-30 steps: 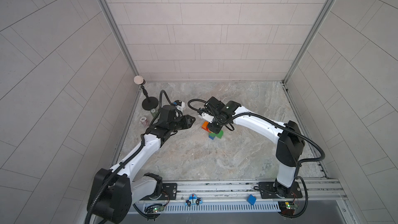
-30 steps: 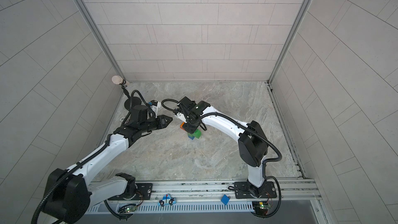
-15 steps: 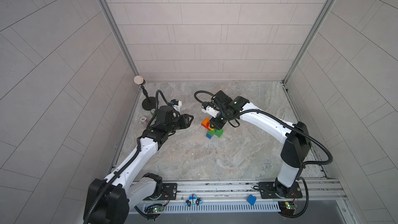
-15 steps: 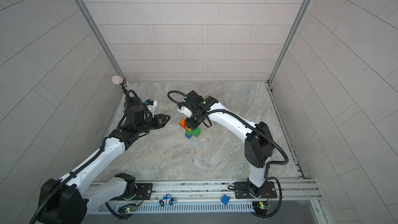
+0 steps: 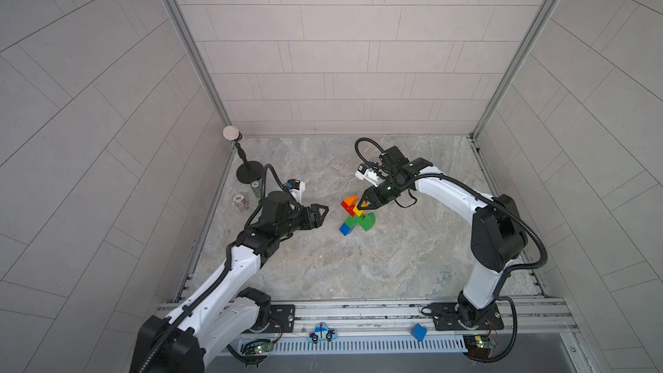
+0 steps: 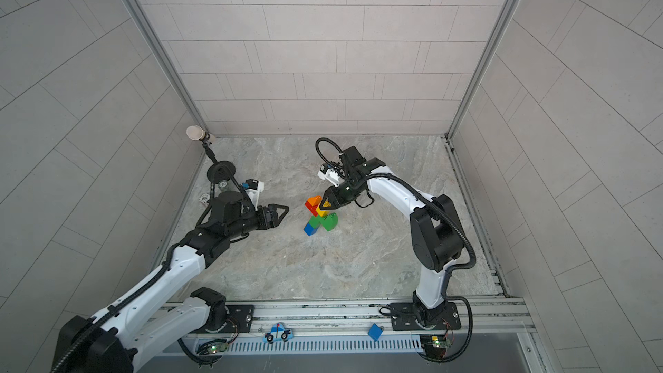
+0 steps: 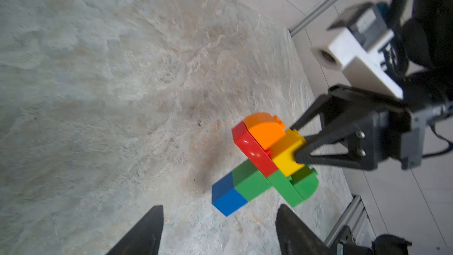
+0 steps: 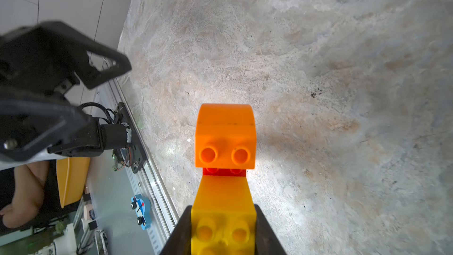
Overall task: Assemble a fork with lego
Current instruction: Adjust the lego brick at the center of the board.
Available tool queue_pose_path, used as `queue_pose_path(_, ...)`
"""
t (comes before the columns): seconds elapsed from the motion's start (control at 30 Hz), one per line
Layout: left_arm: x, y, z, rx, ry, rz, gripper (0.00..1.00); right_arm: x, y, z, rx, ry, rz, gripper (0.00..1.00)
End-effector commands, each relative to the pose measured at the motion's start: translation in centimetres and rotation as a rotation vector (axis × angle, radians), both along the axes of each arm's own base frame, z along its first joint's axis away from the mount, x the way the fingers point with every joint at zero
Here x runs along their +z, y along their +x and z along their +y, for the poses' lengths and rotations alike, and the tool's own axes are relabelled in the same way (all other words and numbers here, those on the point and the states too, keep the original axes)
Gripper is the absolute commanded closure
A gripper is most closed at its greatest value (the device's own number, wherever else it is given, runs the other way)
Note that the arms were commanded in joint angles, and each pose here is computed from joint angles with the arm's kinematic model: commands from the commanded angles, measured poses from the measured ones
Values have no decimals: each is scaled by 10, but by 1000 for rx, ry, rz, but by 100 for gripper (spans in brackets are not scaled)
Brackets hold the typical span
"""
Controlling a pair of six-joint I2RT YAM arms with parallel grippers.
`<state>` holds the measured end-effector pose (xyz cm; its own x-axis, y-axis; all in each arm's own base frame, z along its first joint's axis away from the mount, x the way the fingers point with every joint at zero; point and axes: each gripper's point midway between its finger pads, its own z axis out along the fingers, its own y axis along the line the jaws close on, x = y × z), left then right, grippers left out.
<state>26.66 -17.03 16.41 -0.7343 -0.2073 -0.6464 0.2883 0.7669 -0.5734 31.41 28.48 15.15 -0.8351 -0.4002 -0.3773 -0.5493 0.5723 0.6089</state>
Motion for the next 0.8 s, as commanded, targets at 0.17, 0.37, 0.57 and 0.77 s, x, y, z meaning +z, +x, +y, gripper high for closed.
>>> queue_pose_path(0.17,-21,-23,-8,-47,203,-165,0,-7,6,9,60,140,93,100)
queue_pose_path(0.37,-30,-16,-5,-4,256,-171,1,-11,30,15,-87,243,76,100)
queue_pose_path(0.57,-10,-4,-18,-22,229,-213,0,5,61,-5,-348,442,31,100)
queue_pose_path(0.77,-5,7,-38,-67,175,-205,1,9,69,-16,-505,628,58,99)
